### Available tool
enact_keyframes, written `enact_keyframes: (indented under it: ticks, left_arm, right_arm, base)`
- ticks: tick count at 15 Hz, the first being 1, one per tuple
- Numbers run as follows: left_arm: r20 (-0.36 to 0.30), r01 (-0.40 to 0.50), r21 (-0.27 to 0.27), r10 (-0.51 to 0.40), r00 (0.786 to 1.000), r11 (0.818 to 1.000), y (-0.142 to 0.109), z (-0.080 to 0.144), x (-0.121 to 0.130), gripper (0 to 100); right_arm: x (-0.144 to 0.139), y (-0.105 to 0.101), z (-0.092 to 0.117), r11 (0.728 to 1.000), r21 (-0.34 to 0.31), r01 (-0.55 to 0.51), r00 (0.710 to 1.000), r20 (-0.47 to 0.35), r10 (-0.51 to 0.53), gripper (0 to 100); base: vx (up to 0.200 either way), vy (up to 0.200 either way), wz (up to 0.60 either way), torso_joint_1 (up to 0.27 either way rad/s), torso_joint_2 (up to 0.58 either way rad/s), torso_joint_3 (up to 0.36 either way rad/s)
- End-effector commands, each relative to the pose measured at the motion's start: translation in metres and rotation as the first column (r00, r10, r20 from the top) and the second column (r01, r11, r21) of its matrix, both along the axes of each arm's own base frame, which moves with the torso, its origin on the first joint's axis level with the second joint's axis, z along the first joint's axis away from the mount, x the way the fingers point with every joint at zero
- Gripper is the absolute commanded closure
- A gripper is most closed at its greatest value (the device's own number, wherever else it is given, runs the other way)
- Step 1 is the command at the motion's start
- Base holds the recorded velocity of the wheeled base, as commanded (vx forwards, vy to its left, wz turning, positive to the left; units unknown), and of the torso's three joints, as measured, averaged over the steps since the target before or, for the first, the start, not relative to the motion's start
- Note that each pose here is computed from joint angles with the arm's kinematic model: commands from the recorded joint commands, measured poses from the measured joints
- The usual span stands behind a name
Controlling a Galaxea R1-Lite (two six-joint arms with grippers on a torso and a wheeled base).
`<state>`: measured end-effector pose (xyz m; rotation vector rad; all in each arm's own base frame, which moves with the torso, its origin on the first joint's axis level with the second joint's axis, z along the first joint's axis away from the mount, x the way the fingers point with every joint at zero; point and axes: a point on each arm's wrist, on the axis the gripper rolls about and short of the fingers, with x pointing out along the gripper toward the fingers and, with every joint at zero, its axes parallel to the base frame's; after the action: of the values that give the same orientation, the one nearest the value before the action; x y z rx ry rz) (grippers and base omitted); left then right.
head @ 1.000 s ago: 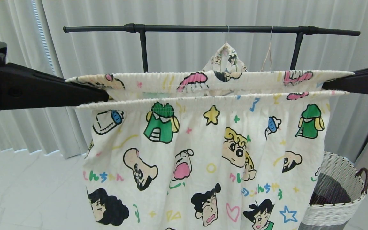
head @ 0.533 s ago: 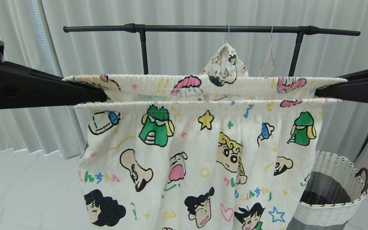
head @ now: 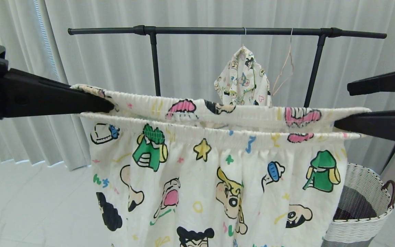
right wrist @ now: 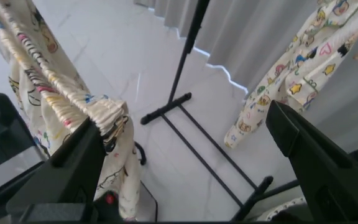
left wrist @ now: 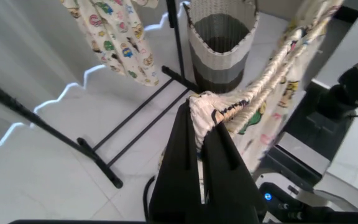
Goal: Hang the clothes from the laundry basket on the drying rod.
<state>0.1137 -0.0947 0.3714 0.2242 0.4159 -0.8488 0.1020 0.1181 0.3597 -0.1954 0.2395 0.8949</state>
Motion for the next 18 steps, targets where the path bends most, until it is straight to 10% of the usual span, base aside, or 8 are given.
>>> enact_keyframes:
  ticks: [1, 8, 12, 13, 16, 18]
  left_arm:
    - [-0.019, -0.042, 0.043, 0.043, 0.999, 0.998, -0.003, -0.011, 0.006, 100]
    - [0.043, -0.158, 0.067, 0.155, 0.987, 0.985, -0.005, -0.024, 0.014, 100]
    - [0.064, -0.245, 0.096, 0.239, 0.969, 0.965, 0.005, -0.029, 0.010, 100]
    - [0.064, -0.258, 0.100, 0.253, 0.965, 0.961, 0.006, -0.030, 0.011, 100]
    - [0.074, -0.362, 0.129, 0.355, 0.932, 0.923, 0.019, -0.037, 0.012, 100]
    - [0.080, -0.397, 0.136, 0.390, 0.917, 0.908, 0.023, -0.037, 0.014, 100]
  right_arm:
    - [0.000, 0.000, -0.001, 1.000, 0.030, -0.001, 1.000, 0.020, 0.000, 0]
    - [0.027, -0.010, -0.010, 0.977, 0.066, 0.202, 0.977, 0.063, -0.206, 0]
    - [0.037, -0.027, -0.036, 0.775, -0.194, 0.601, 0.797, 0.077, -0.599, 0]
    - [0.037, -0.029, -0.038, 0.759, -0.209, 0.616, 0.784, 0.079, -0.615, 0]
    - [0.046, -0.044, -0.057, 0.544, -0.308, 0.781, 0.607, 0.162, -0.778, 0]
    - [0.047, -0.049, -0.057, 0.509, -0.320, 0.799, 0.579, 0.180, -0.795, 0]
  base:
    - [0.000, 0.000, 0.00, 0.000, 0.00, 0.000]
    - [0.000, 0.000, 0.00, 0.000, 0.00, 0.000]
    - [0.000, 0.000, 0.00, 0.000, 0.00, 0.000]
    - [0.000, 0.000, 0.00, 0.000, 0.00, 0.000]
    - [0.000, 0.000, 0.00, 0.000, 0.00, 0.000]
    - [0.000, 0.000, 0.00, 0.000, 0.00, 0.000]
